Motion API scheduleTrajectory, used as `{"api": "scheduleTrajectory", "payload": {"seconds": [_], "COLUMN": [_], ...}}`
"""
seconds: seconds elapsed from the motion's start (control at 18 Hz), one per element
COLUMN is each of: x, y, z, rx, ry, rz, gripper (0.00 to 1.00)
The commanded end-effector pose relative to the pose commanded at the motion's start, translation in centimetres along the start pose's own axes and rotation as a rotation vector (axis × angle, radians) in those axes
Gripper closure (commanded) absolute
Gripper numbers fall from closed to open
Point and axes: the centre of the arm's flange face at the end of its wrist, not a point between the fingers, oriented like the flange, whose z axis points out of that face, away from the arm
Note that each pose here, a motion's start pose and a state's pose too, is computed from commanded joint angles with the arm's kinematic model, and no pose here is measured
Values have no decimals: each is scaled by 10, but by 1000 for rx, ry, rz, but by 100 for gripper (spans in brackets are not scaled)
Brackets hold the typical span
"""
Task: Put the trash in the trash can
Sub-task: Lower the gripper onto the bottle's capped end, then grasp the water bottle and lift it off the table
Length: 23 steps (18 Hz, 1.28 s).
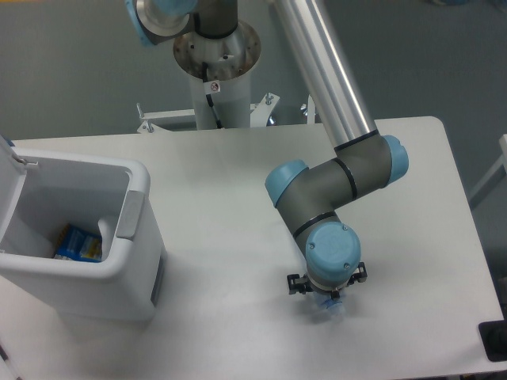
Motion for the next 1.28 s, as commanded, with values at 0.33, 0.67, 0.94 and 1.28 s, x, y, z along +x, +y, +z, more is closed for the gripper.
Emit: {"api": "scheduleTrajectory", "payload": {"seconds": [0.33, 0.67, 0.94, 1.28], "x": [-1, -2, -5, -7], "y": [0, 0, 4, 19], "z": [-1, -18, -54, -114], "rx": [-1, 28, 88, 194], "ry": [-8, -2, 16, 72], "rz": [-17, -18, -25, -36], "gripper": [53, 56, 56, 56]}}
